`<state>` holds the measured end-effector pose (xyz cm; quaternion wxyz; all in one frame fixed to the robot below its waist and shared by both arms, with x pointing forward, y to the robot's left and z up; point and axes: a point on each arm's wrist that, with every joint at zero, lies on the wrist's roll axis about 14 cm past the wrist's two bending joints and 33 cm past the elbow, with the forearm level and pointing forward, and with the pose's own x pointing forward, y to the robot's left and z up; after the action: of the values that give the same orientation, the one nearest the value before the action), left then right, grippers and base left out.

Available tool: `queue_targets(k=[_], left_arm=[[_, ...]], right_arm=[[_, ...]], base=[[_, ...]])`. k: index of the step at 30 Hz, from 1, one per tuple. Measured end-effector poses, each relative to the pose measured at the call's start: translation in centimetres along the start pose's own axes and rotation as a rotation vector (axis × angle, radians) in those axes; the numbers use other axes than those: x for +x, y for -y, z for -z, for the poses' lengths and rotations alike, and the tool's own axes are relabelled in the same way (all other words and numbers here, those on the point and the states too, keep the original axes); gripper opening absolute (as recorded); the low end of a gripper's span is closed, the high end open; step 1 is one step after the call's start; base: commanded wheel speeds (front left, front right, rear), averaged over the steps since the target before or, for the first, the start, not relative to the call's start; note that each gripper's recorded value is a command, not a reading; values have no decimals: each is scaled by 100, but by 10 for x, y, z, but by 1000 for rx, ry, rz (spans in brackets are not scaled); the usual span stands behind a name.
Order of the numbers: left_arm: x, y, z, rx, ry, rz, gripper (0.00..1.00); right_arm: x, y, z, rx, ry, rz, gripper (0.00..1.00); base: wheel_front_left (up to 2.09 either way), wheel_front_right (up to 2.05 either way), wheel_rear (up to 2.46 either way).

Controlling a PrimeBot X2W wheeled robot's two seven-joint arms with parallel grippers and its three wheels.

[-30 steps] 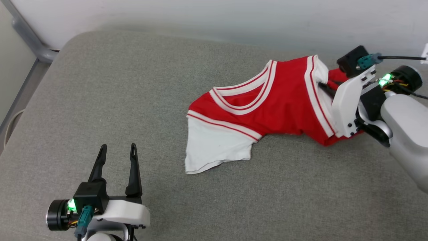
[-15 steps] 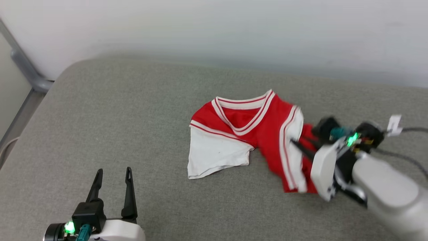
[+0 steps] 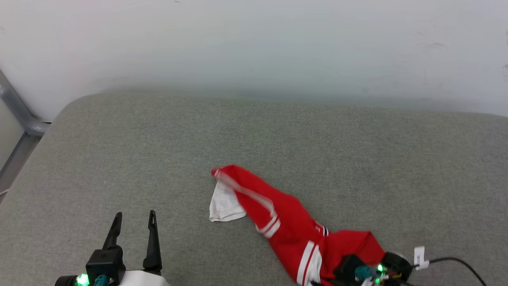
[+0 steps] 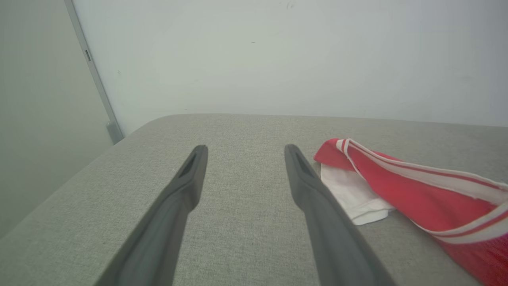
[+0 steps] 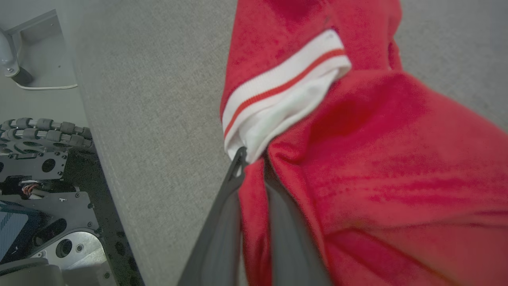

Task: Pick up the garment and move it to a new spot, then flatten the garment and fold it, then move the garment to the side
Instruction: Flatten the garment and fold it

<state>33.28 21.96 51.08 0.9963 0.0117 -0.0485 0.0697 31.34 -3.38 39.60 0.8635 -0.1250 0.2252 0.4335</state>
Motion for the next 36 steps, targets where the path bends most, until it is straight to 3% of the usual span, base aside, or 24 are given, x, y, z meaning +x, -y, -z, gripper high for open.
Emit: queue_targets(k=[5, 6, 7, 8, 17, 24, 29, 36], left_arm=[[-2, -2, 2, -1, -7, -2, 100], [-2, -2, 2, -1, -7, -3, 100], [-2, -2, 2, -1, -8, -3, 100], [-3, -3, 3, -1, -9, -5, 100], [-5, 1, 0, 4, -1, 3, 100], [-3, 2, -2, 4, 6, 8, 100], [-2, 4, -1, 6, 5, 16, 100], [0, 7, 2, 13, -5, 26, 100]], right_arm=[[-5, -11, 17, 36, -27, 6, 0], [-5, -9, 15, 47, -13, 18, 12], [-5, -8, 12, 58, 2, 29, 48], [-6, -3, 7, 59, 27, 46, 100], [-31, 39, -62, 28, 278, 204, 100], [-67, 78, -99, -21, 355, 347, 100], [-82, 90, -96, -65, 271, 376, 100], [-83, 86, -54, -69, -32, 294, 100]], base=[[0, 0, 0], [0, 0, 0], [0, 0, 0], [0, 0, 0], [0, 0, 0], [0, 0, 0], [0, 0, 0], [0, 0, 0]])
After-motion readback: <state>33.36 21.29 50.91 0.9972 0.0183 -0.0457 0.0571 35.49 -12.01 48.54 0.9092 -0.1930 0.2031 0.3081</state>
